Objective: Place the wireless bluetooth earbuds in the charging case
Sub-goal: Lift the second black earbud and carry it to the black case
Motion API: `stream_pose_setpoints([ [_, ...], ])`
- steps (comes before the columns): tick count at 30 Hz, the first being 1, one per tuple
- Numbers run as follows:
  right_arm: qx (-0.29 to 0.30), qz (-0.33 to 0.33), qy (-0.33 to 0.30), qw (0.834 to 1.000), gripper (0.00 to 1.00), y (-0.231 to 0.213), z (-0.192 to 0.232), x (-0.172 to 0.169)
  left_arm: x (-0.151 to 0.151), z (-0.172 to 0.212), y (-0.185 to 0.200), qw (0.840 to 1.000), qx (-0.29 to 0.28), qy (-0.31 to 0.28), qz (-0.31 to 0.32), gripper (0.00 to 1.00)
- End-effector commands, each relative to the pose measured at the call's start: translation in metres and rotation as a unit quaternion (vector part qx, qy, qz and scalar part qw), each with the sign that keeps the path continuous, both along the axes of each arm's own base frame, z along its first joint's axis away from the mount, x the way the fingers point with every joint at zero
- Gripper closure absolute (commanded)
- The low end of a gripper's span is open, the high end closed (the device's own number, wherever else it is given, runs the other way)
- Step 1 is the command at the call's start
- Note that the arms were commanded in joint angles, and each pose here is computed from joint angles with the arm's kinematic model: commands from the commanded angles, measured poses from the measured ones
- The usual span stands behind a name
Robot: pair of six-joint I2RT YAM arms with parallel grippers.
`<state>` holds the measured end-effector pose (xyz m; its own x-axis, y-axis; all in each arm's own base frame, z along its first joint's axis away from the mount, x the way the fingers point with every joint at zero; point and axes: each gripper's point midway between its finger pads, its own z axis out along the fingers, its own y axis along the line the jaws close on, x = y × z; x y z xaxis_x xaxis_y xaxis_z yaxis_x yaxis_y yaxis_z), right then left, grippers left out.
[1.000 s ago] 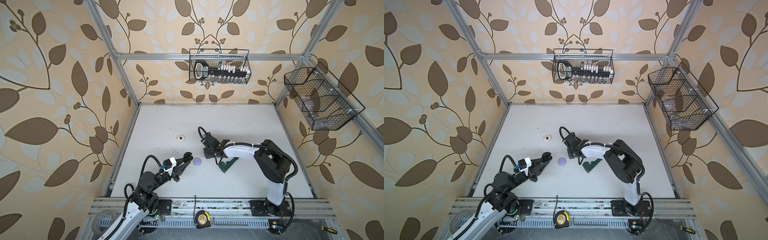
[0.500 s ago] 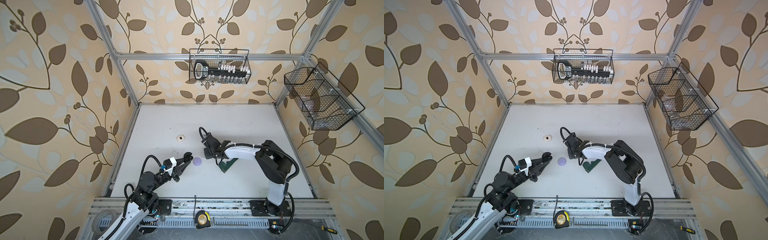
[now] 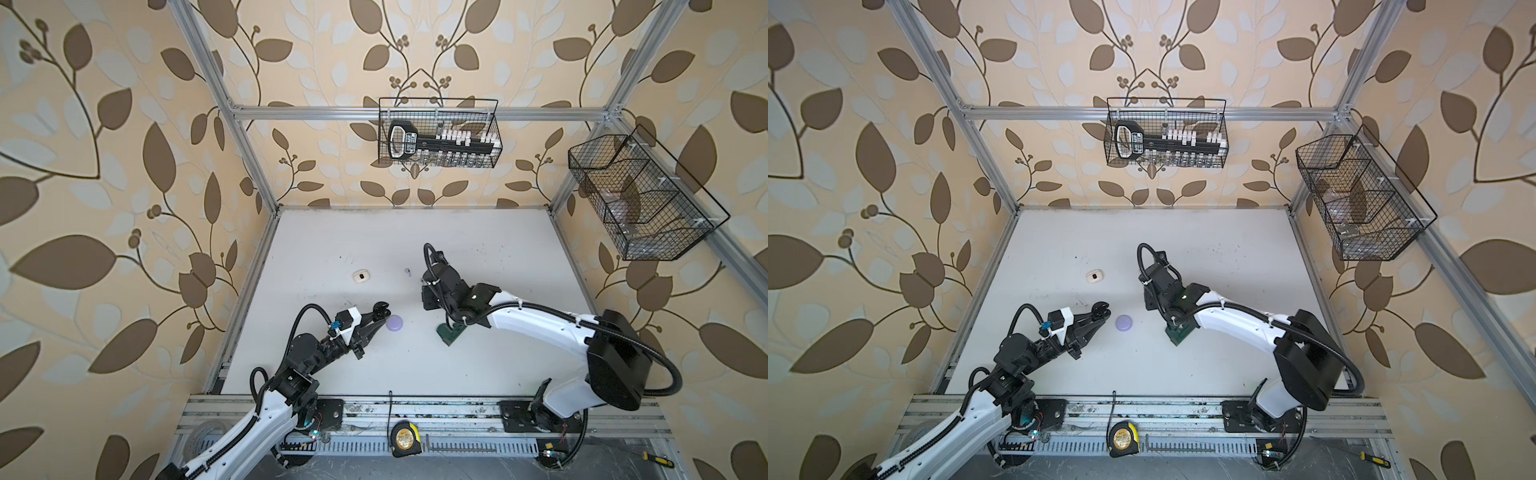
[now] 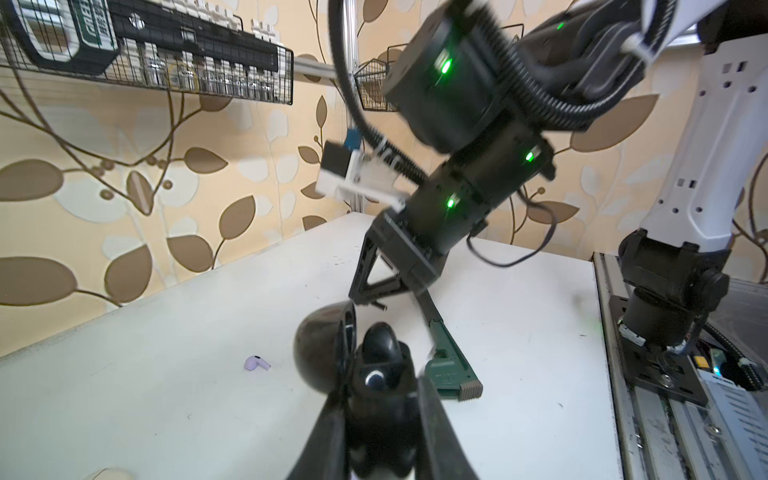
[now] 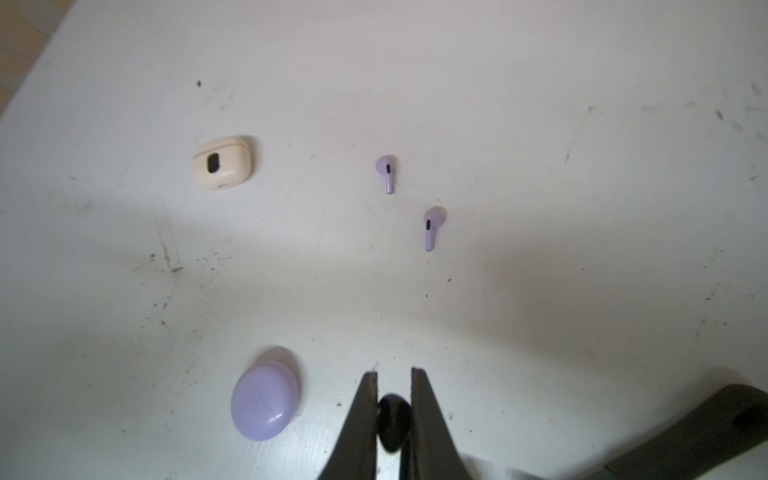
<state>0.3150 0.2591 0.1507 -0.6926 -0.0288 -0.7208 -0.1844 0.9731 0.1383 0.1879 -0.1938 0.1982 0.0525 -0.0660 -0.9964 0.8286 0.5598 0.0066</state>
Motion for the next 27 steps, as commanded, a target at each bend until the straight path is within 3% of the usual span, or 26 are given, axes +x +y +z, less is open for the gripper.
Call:
stream_pose_setpoints([
  [1,0.015,-0.025,-0.037,0.999,0.86,-0.009,0.024,-0.006,0.000,0.043,-0.004,0.997,-0.046,-0.061,-0.009,1.00],
  [13,0.128,-0.012,-0.185,0.974,0.87,0.008,0.139,-0.053,0.013,0.048,-0.018,0.995,-0.088,-0.041,-0.027,1.00],
  [21,0.198,0.009,-0.241,0.950,0.89,0.044,0.167,-0.081,0.011,0.053,-0.029,0.993,-0.102,-0.035,-0.049,1.00],
  [27,0.223,0.035,-0.238,0.945,0.90,0.079,0.167,-0.091,0.008,0.054,-0.030,0.992,-0.106,-0.037,-0.050,1.00],
])
